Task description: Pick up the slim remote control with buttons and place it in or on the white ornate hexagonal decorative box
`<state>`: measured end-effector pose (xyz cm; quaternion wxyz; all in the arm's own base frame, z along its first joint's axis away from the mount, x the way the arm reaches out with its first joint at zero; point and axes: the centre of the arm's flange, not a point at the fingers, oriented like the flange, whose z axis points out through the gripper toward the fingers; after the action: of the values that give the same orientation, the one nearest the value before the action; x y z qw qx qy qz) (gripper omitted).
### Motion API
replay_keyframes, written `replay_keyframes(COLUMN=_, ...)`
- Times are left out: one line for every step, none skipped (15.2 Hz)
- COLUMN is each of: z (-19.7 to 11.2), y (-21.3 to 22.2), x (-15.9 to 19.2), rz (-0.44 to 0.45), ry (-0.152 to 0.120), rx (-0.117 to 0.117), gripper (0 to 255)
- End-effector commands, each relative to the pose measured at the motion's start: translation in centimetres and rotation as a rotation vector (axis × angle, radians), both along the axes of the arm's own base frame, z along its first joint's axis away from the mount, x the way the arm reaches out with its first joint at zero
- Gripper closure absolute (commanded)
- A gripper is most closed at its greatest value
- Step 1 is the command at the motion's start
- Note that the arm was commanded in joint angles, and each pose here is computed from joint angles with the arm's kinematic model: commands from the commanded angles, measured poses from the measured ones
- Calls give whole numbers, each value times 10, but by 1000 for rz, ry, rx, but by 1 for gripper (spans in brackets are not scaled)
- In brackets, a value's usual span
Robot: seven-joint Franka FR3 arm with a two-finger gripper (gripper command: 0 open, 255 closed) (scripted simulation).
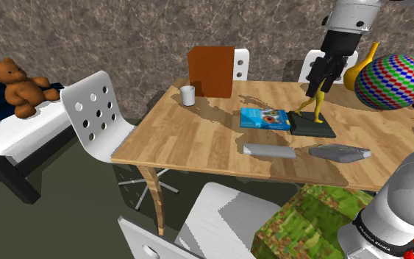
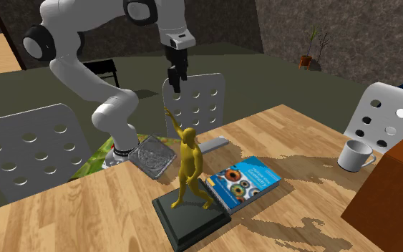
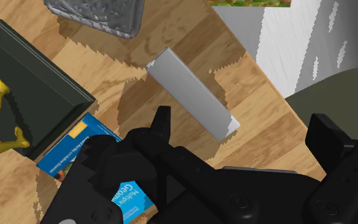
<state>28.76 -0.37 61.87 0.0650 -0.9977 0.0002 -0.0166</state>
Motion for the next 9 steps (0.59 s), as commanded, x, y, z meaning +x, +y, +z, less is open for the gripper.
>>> replay_keyframes(z=0, y=0, x=0, rz=0, ry=0, rx=0, gripper=0)
replay_keyframes(z=-12, y=0, x=6, rz=27, ry=0, rx=-6, gripper=0)
replay_keyframes(z=-24, y=1, x=12, rz=55, ry=0, rx=-11, gripper=0)
replay_keyframes(z=-36, y=2, x=18, rz=82, ry=0, rx=-17, gripper=0)
replay_keyframes(z=-48, y=2, x=24, rz=110, ry=0, rx=-22, gripper=0)
replay_keyframes(z=-60, y=3, x=29, rz=137, ry=0, rx=-28, gripper=0)
replay_keyframes(z=-72, y=4, x=35, rz=165, ry=0, rx=-33, gripper=0)
replay_keyframes(z=-84, y=5, x=41, rz=192, ry=1, rx=-39, gripper=0)
replay_keyframes(z=-96, y=6, x=47, rz=220, ry=1, rx=-44, gripper=0)
